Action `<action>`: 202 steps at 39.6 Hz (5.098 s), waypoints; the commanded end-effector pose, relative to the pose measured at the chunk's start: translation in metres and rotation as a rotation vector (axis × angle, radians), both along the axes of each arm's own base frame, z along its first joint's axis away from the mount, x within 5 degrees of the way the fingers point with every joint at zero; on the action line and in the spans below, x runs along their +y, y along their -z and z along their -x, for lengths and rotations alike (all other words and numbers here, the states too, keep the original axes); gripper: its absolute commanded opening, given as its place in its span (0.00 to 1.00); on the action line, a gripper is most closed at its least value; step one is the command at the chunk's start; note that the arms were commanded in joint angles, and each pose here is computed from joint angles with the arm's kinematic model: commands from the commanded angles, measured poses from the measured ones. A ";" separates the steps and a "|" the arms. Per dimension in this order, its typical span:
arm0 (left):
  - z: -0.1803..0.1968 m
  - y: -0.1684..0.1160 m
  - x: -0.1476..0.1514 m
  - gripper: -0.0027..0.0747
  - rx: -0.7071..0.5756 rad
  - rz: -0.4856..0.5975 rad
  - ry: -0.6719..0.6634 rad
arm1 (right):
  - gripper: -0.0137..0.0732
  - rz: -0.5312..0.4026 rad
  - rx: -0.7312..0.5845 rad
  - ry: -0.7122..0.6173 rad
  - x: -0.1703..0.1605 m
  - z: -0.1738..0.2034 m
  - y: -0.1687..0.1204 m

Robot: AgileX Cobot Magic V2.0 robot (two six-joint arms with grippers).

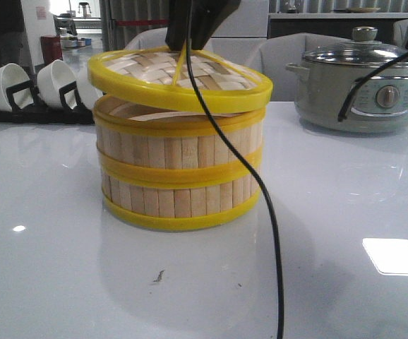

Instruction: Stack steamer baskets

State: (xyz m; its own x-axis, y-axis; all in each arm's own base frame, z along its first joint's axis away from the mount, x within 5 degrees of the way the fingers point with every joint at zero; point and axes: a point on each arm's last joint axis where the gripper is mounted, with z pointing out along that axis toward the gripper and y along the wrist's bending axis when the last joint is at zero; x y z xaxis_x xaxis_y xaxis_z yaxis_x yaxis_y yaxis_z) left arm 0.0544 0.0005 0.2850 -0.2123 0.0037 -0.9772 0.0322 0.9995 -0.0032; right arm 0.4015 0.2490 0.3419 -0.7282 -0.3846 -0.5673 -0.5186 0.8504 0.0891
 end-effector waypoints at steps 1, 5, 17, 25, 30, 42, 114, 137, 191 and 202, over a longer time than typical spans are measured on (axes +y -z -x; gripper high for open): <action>0.000 -0.015 -0.001 0.15 -0.094 0.017 0.008 | 0.22 -0.057 -0.120 -0.004 -0.005 0.007 -0.038; 0.000 -0.015 -0.001 0.15 -0.094 0.017 0.008 | 0.22 -0.056 -0.117 -0.003 -0.004 0.004 -0.033; 0.000 -0.015 -0.001 0.15 -0.094 0.017 0.008 | 0.22 -0.067 -0.152 0.002 -0.002 -0.001 -0.031; 0.000 -0.015 -0.001 0.15 -0.094 0.017 0.008 | 0.22 -0.066 -0.150 0.003 0.000 -0.003 -0.027; 0.000 -0.015 -0.001 0.15 -0.094 0.017 0.008 | 0.22 -0.059 -0.137 0.002 0.001 -0.005 -0.021; 0.000 -0.015 -0.001 0.15 -0.094 0.017 0.008 | 0.22 -0.057 -0.135 0.002 0.001 -0.006 -0.021; 0.000 -0.015 -0.001 0.15 -0.094 0.017 0.008 | 0.63 -0.181 -0.636 0.467 -0.216 0.086 -0.127; 0.000 -0.015 -0.001 0.15 -0.094 0.017 0.008 | 0.63 -0.204 -0.984 0.644 -0.261 0.252 -0.029; 0.000 -0.015 -0.001 0.15 -0.094 0.017 0.008 | 0.22 -0.211 -1.023 0.646 -0.255 0.327 0.068; 0.000 -0.015 -0.001 0.15 -0.094 0.017 0.008 | 0.22 -0.211 -1.023 0.646 -0.255 0.327 0.068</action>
State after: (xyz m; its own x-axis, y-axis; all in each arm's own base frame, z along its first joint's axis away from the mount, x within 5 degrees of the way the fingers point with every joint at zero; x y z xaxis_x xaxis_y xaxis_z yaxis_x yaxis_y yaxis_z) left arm 0.0544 0.0005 0.2850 -0.2123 0.0037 -0.9772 0.0322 0.9995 -0.0032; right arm 0.0742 -0.0053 0.2581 -0.0295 0.0699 -0.9971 0.0752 0.9949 0.0675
